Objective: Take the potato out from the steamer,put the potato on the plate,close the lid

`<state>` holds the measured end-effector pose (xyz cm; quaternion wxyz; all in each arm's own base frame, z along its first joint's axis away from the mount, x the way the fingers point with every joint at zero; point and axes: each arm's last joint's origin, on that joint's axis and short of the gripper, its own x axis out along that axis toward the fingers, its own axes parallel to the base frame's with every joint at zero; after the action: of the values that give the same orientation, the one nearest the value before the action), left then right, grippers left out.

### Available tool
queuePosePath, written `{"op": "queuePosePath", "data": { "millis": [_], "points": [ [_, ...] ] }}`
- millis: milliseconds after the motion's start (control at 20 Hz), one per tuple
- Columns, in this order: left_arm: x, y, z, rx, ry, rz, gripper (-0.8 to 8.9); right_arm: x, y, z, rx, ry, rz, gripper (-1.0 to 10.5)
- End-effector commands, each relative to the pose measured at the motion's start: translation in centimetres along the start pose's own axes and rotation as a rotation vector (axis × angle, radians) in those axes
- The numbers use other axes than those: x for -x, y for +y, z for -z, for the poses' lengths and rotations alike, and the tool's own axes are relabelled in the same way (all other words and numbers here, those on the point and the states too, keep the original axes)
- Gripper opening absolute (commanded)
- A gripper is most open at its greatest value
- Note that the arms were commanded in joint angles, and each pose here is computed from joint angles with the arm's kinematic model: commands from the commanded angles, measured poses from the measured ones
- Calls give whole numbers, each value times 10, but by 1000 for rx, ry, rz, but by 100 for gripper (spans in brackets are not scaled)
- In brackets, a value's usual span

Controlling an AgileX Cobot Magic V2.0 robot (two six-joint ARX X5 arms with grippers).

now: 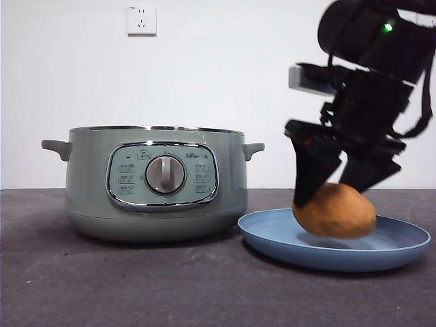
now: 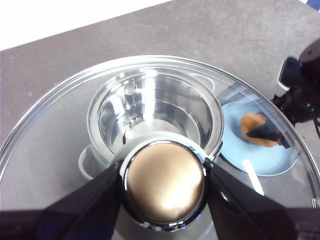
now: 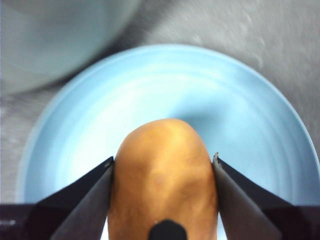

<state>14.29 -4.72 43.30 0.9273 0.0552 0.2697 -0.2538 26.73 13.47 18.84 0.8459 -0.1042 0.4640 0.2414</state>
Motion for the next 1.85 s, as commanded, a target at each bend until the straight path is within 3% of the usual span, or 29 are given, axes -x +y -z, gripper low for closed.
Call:
{"op": "queuePosePath", "data": {
  "millis": [50,200,400,450,900,1350,1850],
  "points": [
    [5,-1,-4,-24,-54,5,-9,-8,-3,9,-26,16,4,-17],
    [3,-1,-5,-25,-56,6,-9,-9,-6,11,-38,23,9,8],
    [-6,2,-8,-26,-45,11,-9,-9,-10,13,-76,37,16,484],
    [-10,3,-9,-31,-40,12,-9,-9,-10,13,-77,39,16,524],
    [-59,14,-27,-46,-59,61,-9,9,-9,3,-84,-47,23,576],
    [-148,19,-36,-91,-14,112,-9,159,4,-13,-94,-526,21,568],
    [-214,18,-27,-100,47,143,-9,242,14,3,-75,-798,12,567]
  ]
}}
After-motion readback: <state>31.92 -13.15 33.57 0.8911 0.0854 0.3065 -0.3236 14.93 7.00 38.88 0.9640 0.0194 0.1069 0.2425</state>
